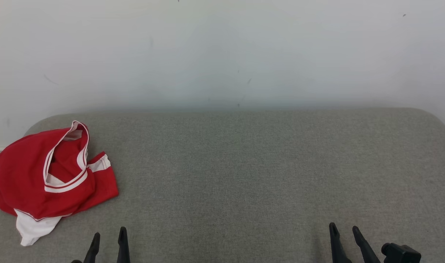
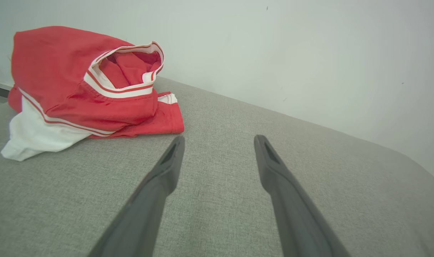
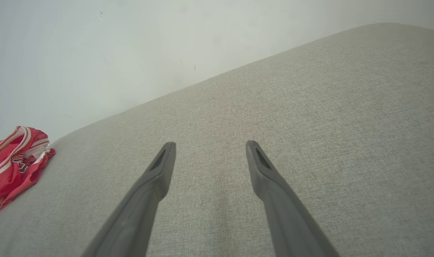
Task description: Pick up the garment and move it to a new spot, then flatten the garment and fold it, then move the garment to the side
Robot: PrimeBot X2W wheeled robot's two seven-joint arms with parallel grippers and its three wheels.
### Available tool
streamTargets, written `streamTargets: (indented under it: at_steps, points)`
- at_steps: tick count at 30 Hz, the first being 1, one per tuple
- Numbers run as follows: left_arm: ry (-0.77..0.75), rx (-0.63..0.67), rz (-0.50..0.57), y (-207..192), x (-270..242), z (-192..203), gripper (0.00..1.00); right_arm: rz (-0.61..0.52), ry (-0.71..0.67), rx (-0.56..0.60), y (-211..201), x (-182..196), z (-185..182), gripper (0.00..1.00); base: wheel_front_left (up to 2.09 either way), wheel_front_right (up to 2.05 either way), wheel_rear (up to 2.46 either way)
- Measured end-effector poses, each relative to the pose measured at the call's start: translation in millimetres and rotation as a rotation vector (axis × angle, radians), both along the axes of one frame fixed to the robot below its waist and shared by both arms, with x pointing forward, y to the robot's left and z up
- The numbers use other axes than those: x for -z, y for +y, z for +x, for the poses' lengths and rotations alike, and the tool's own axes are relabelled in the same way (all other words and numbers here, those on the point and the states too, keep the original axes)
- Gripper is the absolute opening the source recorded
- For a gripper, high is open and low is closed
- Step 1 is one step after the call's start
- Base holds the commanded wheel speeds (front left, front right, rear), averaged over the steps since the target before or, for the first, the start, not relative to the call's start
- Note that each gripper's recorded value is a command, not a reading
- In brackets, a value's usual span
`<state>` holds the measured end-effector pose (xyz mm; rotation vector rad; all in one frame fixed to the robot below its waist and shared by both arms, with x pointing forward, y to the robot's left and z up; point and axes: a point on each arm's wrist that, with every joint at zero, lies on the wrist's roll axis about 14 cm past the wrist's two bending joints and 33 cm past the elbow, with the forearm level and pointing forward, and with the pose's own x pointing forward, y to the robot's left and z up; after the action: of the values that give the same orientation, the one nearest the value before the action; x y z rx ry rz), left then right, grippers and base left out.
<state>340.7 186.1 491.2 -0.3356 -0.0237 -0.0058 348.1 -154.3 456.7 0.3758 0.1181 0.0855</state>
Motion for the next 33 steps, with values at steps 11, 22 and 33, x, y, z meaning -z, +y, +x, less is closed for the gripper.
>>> streamTargets:
  at_steps: [11,22,33]
  points:
    - [-0.017,0.008,0.063,-1,-3,-2,1.00,-0.081,-0.022,-0.021,2,-1,-2,1.00,0.00,0.00,0.00]
    - [-0.033,0.017,0.125,-2,-4,-6,1.00,-0.155,-0.055,-0.055,9,-6,-4,1.00,0.00,0.00,0.00]
    - [-0.043,0.018,0.149,-2,-5,-7,1.00,-0.185,-0.052,-0.077,14,-3,-7,1.00,0.00,0.00,0.00]
